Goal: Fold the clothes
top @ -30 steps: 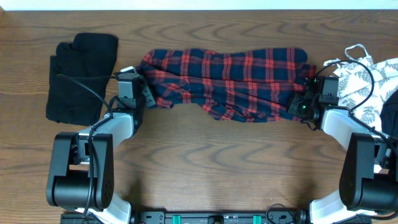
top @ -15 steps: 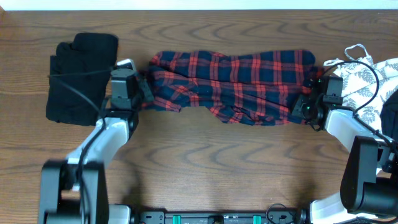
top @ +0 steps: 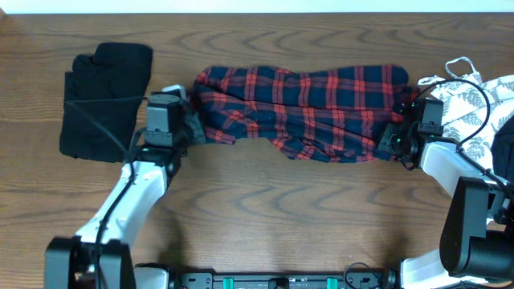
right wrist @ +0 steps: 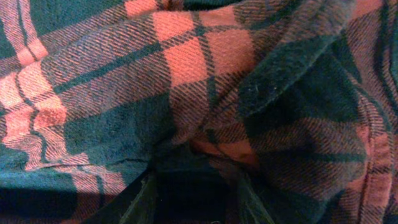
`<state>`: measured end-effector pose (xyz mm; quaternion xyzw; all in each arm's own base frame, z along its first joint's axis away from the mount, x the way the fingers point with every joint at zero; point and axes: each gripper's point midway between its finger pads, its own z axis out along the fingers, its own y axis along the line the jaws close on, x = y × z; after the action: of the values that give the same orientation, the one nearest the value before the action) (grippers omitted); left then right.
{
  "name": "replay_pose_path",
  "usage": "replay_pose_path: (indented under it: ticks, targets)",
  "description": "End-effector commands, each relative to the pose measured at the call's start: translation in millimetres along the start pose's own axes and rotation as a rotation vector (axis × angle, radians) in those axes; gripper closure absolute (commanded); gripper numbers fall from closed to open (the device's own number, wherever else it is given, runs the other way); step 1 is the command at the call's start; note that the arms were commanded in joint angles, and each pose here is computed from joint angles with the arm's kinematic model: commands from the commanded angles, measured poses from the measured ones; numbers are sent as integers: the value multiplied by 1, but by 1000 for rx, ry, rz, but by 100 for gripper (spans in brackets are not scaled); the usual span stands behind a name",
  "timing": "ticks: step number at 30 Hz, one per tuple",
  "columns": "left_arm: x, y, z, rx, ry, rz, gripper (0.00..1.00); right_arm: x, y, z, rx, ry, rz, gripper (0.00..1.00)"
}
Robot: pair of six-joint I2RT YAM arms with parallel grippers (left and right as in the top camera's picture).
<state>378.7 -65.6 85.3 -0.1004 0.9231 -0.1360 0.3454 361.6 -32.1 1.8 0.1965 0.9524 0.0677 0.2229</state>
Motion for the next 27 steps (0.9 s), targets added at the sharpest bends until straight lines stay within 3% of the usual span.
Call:
replay_pose_path:
  ticks: [1, 11, 18, 22, 27]
  targets:
    - [11, -9, 17, 33, 37, 23, 64, 8, -10, -1, 30, 16, 0, 59]
    - [-16, -19, 55, 95, -105, 42, 64, 11, -9, -1, 23, 33, 5, 59]
    - [-63, -35, 69, 162, -313, 61, 64, 12, -7, -1, 9, 36, 5, 60]
    - [-47, -26, 94, 138, -252, 55, 64, 12, -7, -1, 9, 37, 5, 60]
    - [3, -5, 129, 88, -90, 23, 64, 12, -6, -1, 6, 38, 5, 60]
